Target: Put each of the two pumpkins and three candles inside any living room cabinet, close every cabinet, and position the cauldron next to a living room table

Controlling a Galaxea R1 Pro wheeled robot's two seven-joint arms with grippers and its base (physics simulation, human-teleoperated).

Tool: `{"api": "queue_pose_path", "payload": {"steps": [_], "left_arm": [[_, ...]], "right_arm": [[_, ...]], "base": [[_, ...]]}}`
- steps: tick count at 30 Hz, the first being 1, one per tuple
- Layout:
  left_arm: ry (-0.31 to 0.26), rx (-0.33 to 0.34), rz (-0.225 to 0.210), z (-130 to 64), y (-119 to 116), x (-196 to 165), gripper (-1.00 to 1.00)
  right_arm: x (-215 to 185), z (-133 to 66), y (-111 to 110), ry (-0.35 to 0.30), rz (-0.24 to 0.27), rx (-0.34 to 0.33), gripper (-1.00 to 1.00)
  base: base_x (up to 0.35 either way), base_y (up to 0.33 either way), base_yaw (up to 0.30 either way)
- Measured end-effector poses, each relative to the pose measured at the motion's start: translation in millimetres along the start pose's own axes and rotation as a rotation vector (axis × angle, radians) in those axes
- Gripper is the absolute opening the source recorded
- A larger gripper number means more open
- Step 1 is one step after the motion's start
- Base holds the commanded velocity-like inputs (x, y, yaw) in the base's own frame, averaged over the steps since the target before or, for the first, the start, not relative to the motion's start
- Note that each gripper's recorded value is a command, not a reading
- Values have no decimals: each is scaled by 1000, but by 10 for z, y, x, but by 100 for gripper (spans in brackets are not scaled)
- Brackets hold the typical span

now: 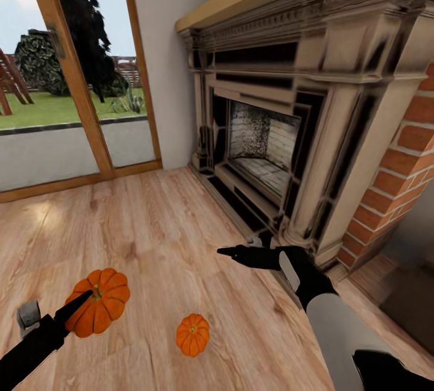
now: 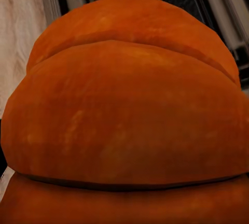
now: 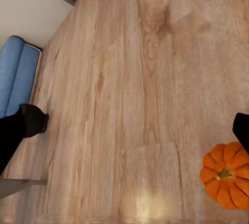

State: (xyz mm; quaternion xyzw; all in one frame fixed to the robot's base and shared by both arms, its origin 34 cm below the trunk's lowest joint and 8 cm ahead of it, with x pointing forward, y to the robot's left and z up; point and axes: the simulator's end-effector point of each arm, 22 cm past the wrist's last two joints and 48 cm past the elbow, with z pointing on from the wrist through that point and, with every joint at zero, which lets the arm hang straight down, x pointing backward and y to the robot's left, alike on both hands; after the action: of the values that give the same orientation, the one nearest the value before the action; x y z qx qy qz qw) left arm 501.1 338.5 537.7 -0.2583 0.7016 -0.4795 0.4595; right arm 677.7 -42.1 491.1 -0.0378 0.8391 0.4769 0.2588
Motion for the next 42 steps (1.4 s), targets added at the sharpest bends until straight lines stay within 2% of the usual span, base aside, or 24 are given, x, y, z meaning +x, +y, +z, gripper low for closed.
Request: {"api": "queue_pose_path", "payload": {"steps": [3, 7, 13, 17, 19, 22, 24, 28, 30, 31, 32, 33, 34, 35, 36, 37, 38, 42], "left_arm": [[0, 2, -4, -14, -1, 6, -100], [1, 18, 1, -16, -54, 3, -100], [20, -18, 17, -91, -2, 30, -100], [95, -26, 95, -39, -97, 86, -100], [141, -9, 124, 17, -179, 159, -100], [199, 43, 131, 64, -313, 264, -100], [230, 47, 131, 70, -303, 297, -100], [252, 47, 117, 100, -266, 338, -100], [257, 46, 114, 119, -245, 359, -100], [263, 49, 111, 141, -244, 393, -100], [270, 56, 103, 166, -252, 436, -100], [273, 57, 99, 177, -247, 454, -100], [278, 59, 93, 188, -240, 479, -100], [280, 58, 88, 194, -229, 489, -100], [278, 60, 83, 197, -226, 493, -100], [277, 62, 78, 200, -222, 494, -100], [270, 69, 71, 201, -228, 484, -100], [269, 66, 57, 212, -180, 494, -100]], "right_arm": [[155, 50, 90, 49, -8, -35, 100], [193, -21, 175, 65, -2, -101, 100], [240, -66, 210, 92, 22, -131, 100], [396, -29, 65, 126, 83, -107, 100], [478, 5, -26, 147, 112, -85, 100], [494, 8, -66, 152, 124, -77, 100], [506, 14, -118, 154, 134, -74, 100], [548, 42, -205, 160, 148, -68, 100], [551, 62, -254, 152, 135, -64, 100], [506, 71, -286, 125, 97, -63, 100], [419, 52, -367, 77, 30, -54, 100], [372, 28, -439, 50, -11, -44, 100], [287, -41, -573, 7, -98, -21, 100], [276, -73, -640, -3, -139, -13, 100], [304, -117, -690, 1, -200, -19, 100], [341, -127, -695, 9, -223, -33, 100], [432, -151, -649, 34, -276, -79, 100], [586, -146, -655, 72, -309, -123, 100]], "base": [[309, 196, 10], [302, 180, 136], [132, 69, 150], [22, 12, 28], [7, 4, 9], [3, 2, 4], [1, 1, 1], [0, 0, 0], [0, 0, 0], [0, 0, 0], [0, 0, 0], [0, 0, 0], [0, 0, 0], [0, 0, 0], [0, 0, 0], [0, 0, 0], [0, 0, 0], [0, 0, 0]]}}
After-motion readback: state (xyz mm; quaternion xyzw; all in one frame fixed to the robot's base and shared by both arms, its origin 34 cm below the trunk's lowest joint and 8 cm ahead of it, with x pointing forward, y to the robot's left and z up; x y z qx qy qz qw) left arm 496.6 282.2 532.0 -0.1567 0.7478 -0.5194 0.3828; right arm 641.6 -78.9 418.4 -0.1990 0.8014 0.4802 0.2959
